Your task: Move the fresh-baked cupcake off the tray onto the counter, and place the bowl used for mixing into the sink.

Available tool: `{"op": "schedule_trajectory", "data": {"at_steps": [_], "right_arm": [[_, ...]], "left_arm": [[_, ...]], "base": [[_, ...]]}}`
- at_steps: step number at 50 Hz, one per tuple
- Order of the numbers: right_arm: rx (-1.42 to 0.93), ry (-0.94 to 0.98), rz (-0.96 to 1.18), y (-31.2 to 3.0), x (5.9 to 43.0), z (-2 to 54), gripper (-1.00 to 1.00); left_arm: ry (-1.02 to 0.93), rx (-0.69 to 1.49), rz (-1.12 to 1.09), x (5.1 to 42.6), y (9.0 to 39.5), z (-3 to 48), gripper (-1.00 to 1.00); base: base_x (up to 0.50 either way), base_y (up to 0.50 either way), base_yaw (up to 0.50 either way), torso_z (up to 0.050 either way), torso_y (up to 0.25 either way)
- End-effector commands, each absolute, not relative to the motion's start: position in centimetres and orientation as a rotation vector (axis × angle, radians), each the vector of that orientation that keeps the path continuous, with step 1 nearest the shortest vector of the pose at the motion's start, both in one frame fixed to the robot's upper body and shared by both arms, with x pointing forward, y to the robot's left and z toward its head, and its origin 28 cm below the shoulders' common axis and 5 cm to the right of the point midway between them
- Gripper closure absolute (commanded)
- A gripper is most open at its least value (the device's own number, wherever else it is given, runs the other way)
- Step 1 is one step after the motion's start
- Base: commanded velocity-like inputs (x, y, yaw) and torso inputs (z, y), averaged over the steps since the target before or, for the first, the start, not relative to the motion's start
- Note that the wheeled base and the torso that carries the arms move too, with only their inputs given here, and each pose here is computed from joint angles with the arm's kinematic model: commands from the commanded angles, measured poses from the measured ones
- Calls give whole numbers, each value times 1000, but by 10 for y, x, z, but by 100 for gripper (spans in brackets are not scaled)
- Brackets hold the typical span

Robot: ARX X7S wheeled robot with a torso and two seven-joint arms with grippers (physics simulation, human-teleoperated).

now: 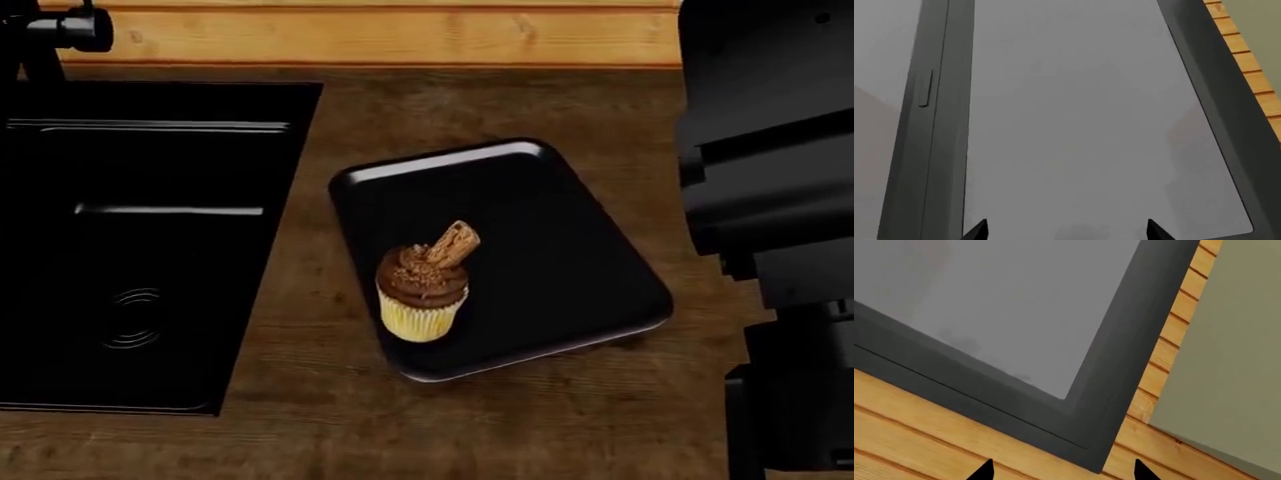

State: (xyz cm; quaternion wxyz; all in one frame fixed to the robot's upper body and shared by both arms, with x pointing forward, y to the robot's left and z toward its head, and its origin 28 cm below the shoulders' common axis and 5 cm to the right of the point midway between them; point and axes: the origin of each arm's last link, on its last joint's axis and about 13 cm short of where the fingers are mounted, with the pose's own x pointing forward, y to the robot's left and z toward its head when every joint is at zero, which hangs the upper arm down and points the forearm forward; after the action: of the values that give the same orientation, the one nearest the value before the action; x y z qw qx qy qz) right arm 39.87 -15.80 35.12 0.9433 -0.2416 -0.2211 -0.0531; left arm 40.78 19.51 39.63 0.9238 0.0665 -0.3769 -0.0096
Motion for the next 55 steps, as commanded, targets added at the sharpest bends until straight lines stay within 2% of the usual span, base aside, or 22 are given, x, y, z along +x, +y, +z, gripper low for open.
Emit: {"op": "schedule_trajectory", "data": {"at_steps": [1,22,46,55], "right_arm": [[-503,-442,-109,-158,399,350,-100],[-501,-444,-110,-157,398,350,-100],[-482,-433,-105,-159,396,351,-100],[-457,-411,-15,-160,388,355,-100]], "left_arm": [[-771,137,-22,408,195,395,-100],[-771,136,-26,408,195,396,-100],[-763,156,-29,409,195,393,-100],[-758,156,-34,409,195,393,-100]], "base": [[246,0,0,0,0],[254,0,0,0,1],[2,0,0,0,0],[0,0,0,0,0]]}}
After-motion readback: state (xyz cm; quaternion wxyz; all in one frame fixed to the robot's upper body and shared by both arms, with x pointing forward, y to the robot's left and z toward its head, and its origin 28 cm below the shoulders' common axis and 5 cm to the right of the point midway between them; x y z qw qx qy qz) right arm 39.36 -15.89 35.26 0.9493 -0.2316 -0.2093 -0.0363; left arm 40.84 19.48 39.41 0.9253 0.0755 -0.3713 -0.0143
